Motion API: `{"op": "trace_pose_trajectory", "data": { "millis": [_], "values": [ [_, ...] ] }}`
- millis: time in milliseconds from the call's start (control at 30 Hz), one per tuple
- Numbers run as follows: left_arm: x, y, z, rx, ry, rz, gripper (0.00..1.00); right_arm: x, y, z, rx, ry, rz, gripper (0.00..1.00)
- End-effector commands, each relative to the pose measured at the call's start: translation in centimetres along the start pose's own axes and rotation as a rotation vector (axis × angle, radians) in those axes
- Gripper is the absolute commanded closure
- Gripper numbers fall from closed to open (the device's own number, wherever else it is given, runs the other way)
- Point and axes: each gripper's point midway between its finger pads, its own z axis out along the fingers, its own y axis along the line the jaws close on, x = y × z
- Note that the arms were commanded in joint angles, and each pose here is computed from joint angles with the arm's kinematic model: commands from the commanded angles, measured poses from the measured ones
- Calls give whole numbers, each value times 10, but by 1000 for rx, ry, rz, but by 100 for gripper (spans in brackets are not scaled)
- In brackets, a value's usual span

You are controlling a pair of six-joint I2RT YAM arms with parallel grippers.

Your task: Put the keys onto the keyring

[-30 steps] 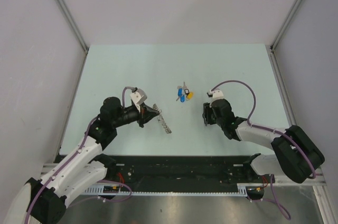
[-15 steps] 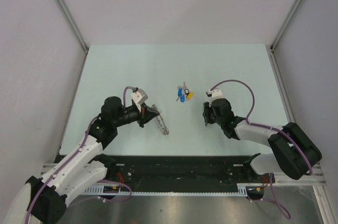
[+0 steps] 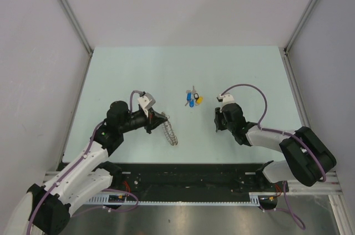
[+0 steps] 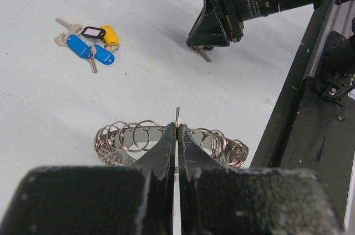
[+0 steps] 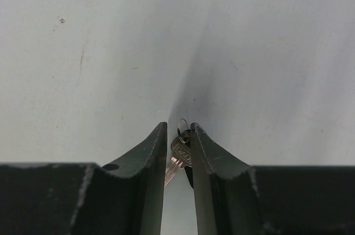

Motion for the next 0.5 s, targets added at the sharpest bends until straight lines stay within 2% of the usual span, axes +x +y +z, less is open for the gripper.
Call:
{"op": "trace_pose_trajectory", "data": {
  "millis": [0,300,467],
  "values": [
    [-26,-3,-1,20,-62,49,100,-3,-2,3,16,-8,18,73],
    [-26,-4,-1,28,-65,48,100,1,-4,5,32,14,26,75],
    [-27,-5,-1,29,-66,50,100,2,-3,8,31,27,21,82]
  ]
}}
